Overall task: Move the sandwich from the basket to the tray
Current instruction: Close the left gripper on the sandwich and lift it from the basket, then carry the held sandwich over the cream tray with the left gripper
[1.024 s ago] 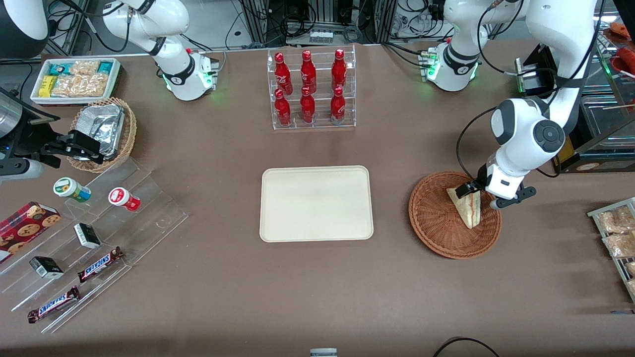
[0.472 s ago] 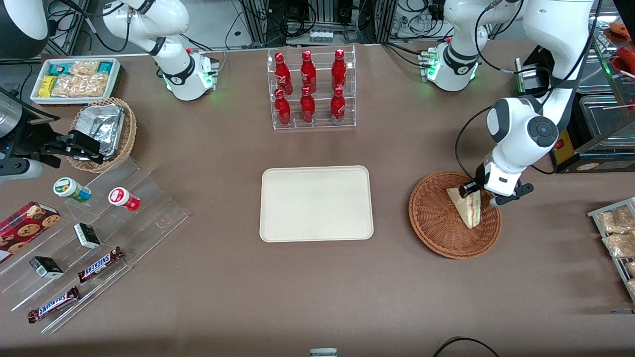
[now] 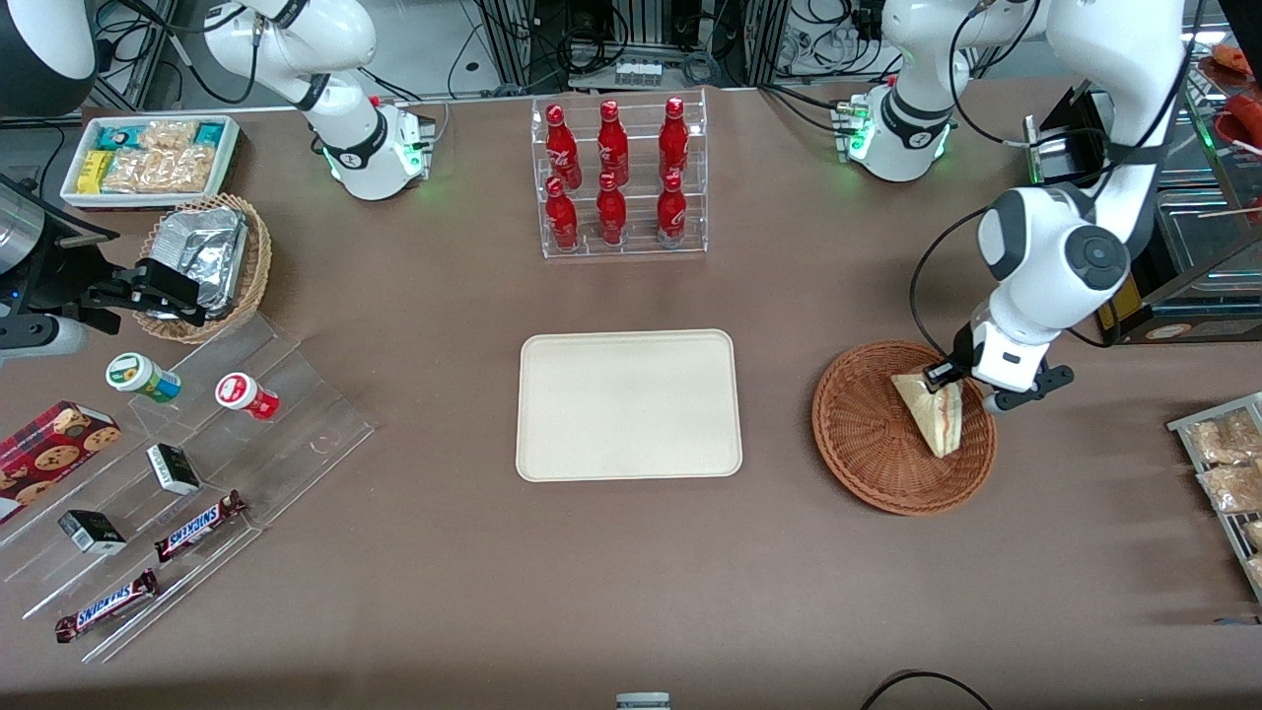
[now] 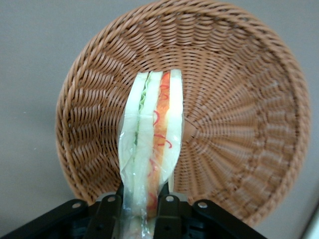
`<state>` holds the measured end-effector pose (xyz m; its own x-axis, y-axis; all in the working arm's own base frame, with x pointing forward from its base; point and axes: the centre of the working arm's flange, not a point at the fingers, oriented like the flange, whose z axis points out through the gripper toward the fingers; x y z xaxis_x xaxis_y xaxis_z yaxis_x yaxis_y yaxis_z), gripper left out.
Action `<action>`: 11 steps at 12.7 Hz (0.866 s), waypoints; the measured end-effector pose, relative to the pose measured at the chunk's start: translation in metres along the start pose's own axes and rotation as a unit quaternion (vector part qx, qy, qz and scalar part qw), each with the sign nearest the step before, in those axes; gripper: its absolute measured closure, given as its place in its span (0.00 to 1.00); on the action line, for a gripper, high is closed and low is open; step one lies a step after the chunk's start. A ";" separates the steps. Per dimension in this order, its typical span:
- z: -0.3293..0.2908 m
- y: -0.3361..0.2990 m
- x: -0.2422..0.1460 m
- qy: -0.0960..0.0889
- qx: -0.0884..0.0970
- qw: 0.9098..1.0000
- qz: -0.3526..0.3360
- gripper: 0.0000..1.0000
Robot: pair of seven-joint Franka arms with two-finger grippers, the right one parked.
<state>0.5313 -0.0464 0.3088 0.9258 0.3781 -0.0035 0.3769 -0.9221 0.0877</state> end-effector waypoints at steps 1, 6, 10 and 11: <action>-0.019 0.007 0.007 -0.008 0.002 1.000 0.004 0.85; -0.072 0.048 0.013 -0.006 0.006 0.999 0.043 0.85; -0.069 0.102 -0.022 0.008 0.037 0.991 0.126 0.85; -0.067 0.116 -0.033 0.012 0.045 0.989 0.143 0.85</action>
<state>0.5426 -0.1603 0.3860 0.9942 0.1026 0.0329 0.1029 -0.9947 -0.0074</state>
